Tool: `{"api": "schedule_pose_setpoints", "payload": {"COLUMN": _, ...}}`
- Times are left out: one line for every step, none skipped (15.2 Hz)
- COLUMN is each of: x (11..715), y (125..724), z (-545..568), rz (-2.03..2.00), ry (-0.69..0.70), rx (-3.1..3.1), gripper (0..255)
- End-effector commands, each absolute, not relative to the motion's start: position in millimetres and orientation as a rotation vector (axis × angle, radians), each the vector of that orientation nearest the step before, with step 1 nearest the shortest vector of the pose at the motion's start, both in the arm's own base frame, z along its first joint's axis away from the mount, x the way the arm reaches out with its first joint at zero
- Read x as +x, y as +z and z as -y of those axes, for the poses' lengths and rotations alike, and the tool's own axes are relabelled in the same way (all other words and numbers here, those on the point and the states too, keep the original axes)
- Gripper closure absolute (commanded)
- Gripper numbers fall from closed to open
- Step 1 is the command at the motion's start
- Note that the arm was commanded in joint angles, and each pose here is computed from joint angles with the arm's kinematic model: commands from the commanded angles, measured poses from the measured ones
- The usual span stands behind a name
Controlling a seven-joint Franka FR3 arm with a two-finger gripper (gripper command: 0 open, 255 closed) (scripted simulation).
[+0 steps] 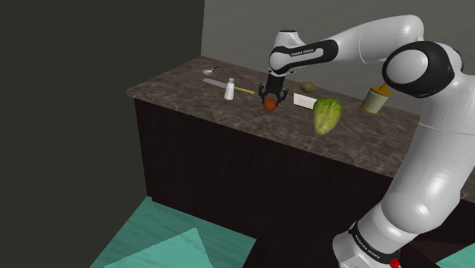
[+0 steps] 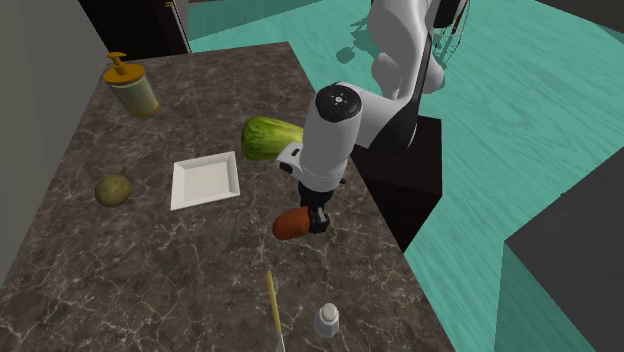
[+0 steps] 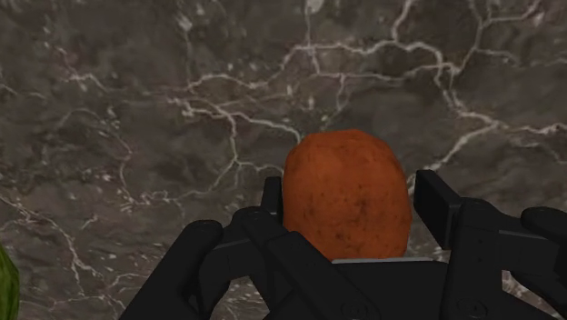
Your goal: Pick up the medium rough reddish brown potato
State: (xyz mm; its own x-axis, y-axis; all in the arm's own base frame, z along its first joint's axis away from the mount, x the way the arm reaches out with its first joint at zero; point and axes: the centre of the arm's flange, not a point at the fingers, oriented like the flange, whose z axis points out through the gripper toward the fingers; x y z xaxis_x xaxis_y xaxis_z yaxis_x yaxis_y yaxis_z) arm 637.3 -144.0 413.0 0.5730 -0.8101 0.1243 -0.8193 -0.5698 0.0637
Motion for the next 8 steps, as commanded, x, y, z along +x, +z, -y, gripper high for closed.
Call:
{"api": "schedule_pose_setpoints", "payload": {"x": 637.3, "y": 411.2, "z": 144.4, "rz": 1.396, "ry": 0.120, "rx": 2.683, "gripper": 255}}
{"api": "schedule_pose_setpoints", "payload": {"x": 637.7, "y": 411.2, "z": 144.3, "rz": 1.396, "ry": 0.120, "rx": 2.683, "gripper": 255}}
{"api": "schedule_pose_setpoints", "payload": {"x": 637.9, "y": 411.0, "z": 144.5, "rz": 1.396, "ry": 0.120, "rx": 2.683, "gripper": 255}}
{"api": "schedule_pose_setpoints", "payload": {"x": 637.7, "y": 411.3, "z": 144.4, "rz": 1.396, "ry": 0.120, "rx": 2.683, "gripper": 255}}
{"api": "schedule_pose_setpoints", "payload": {"x": 637.0, "y": 411.2, "z": 144.0, "rz": 1.396, "ry": 0.120, "rx": 2.683, "gripper": 255}}
{"api": "schedule_pose_setpoints", "payload": {"x": 637.0, "y": 416.5, "z": 144.0, "rz": 1.396, "ry": 0.120, "rx": 2.683, "gripper": 255}}
{"api": "schedule_pose_setpoints", "payload": {"x": 637.0, "y": 421.8, "z": 143.9, "rz": 1.396, "ry": 0.120, "rx": 2.683, "gripper": 255}}
{"api": "schedule_pose_setpoints", "payload": {"x": 637.0, "y": 427.1, "z": 144.0, "rz": 1.396, "ry": 0.120, "rx": 2.683, "gripper": 255}}
